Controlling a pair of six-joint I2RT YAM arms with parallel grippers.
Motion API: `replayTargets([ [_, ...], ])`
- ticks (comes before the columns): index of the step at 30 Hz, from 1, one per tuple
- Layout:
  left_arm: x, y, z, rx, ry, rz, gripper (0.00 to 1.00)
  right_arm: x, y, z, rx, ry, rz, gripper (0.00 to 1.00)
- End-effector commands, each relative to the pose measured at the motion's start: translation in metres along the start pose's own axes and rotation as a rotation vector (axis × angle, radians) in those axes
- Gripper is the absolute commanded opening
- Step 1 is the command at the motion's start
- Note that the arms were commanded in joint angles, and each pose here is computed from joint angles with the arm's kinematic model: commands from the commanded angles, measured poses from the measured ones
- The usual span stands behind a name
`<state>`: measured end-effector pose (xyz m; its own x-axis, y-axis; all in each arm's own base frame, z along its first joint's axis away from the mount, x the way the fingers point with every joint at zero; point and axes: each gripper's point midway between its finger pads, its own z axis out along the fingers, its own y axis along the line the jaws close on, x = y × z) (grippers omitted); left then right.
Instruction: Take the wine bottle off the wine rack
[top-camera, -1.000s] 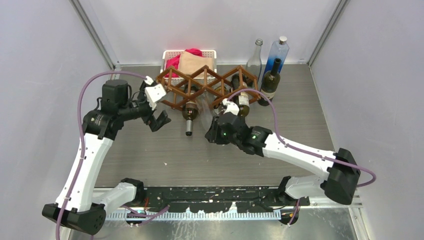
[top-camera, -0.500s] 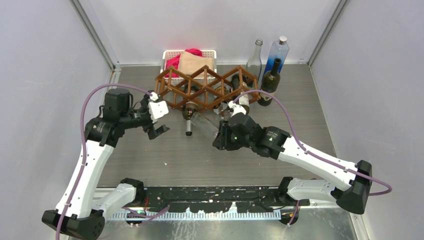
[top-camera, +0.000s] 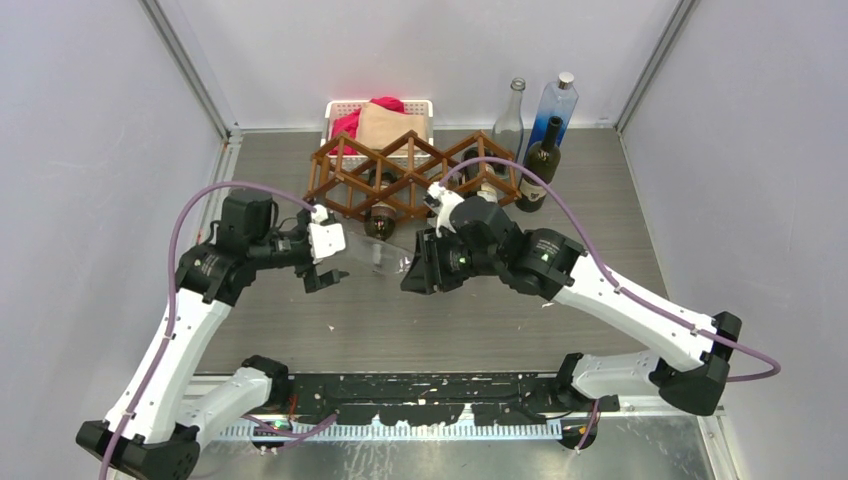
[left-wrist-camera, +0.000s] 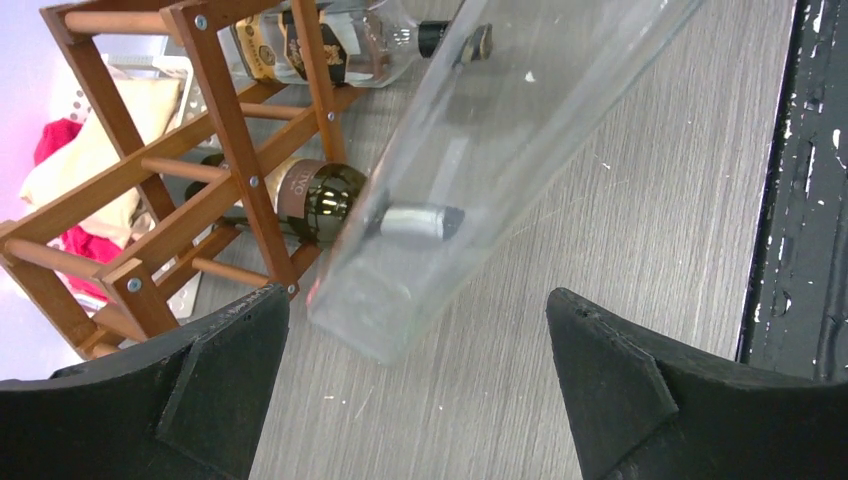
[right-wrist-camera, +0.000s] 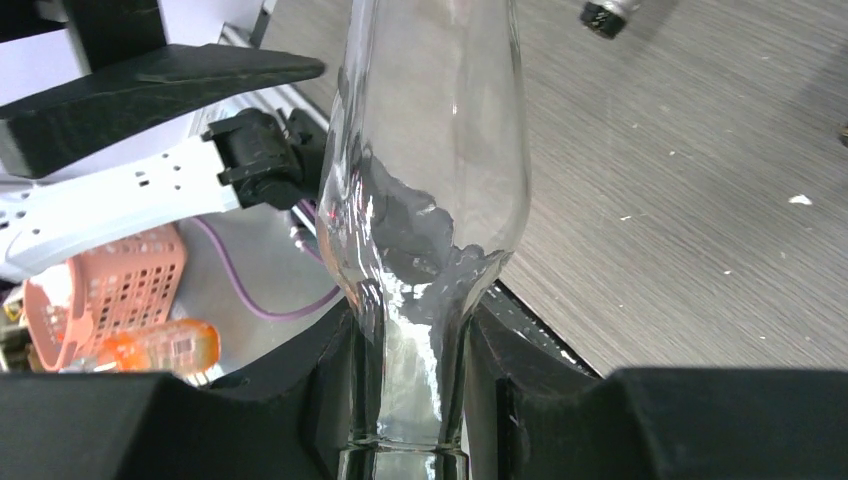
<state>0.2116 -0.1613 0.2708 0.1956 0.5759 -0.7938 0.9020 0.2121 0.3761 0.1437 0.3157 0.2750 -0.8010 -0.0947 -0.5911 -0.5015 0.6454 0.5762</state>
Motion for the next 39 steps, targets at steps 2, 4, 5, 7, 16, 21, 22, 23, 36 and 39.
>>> replayTargets([
  [2,-0.024,0.001,0.006,-0.006,-0.083,0.120,1.00,-0.027,0.057,-0.019,-0.200,-0.040,-0.120,0.01],
  [4,-0.026,-0.002,0.009,0.004,-0.070,0.150,1.00,-0.026,0.065,-0.019,-0.222,-0.021,-0.142,0.01],
  [5,-0.024,-0.003,0.011,0.012,-0.055,0.157,1.00,-0.025,0.068,-0.017,-0.226,-0.011,-0.153,0.01],
  [7,-0.021,-0.013,0.014,0.061,-0.036,0.175,1.00,-0.024,0.077,-0.016,-0.242,0.005,-0.182,0.01],
  [16,-0.006,-0.030,0.014,0.134,0.019,0.231,0.75,-0.023,0.091,-0.010,-0.273,0.027,-0.230,0.01],
  [21,-0.019,-0.018,0.013,0.050,-0.037,0.247,0.07,-0.026,0.084,-0.007,-0.231,0.002,-0.226,0.43],
  [22,-0.023,-0.014,0.013,0.021,-0.057,0.248,0.01,-0.029,0.082,-0.007,-0.221,-0.016,-0.222,0.57],
  [23,-0.030,-0.007,0.012,-0.019,-0.083,0.244,0.00,-0.033,0.081,-0.009,-0.212,-0.040,-0.221,0.68],
  [36,-0.099,0.020,0.003,-0.106,-0.294,-0.332,0.00,-0.117,0.068,-0.072,-0.148,-0.611,-0.131,1.00],
  [39,-0.108,0.010,0.003,-0.037,-0.313,-0.390,0.00,-0.128,0.076,-0.076,-0.165,-0.655,-0.141,1.00],
])
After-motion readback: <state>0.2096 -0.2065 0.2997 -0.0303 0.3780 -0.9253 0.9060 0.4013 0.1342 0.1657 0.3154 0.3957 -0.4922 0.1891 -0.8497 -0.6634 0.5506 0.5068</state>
